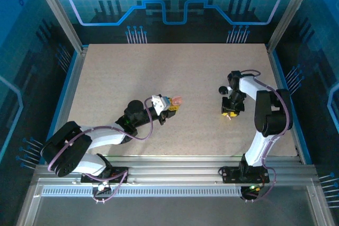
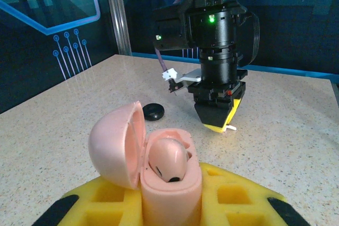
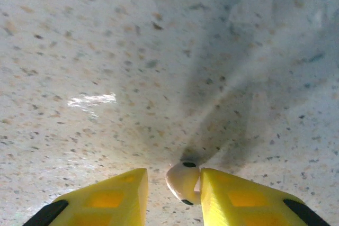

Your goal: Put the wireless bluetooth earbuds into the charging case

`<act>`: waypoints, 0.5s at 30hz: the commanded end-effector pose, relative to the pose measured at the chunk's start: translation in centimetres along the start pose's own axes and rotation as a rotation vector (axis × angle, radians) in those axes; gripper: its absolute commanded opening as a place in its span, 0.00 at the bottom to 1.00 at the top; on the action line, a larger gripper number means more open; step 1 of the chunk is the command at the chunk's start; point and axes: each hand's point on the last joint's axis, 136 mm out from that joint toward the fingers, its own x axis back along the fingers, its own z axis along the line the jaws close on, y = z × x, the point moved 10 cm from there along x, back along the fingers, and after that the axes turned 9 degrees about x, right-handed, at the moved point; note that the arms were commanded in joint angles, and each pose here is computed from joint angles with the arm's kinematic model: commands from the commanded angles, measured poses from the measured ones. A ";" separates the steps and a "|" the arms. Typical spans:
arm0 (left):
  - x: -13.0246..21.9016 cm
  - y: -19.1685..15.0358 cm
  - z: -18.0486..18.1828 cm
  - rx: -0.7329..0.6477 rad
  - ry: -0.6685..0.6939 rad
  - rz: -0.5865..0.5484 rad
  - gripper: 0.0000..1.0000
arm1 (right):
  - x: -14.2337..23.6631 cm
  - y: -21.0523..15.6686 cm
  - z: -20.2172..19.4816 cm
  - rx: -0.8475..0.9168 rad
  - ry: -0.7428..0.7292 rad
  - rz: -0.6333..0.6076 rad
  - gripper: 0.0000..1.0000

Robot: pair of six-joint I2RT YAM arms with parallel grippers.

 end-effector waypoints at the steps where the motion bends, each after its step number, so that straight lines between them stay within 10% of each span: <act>1: 0.5 0.8 -0.1 -0.012 -0.002 -0.035 0.19 | -0.1 0.3 0.4 0.044 -0.041 0.033 0.31; 15: 0.4 0.8 -0.1 -0.011 -0.001 -0.029 0.19 | -0.6 0.1 0.7 0.094 -0.074 0.097 0.30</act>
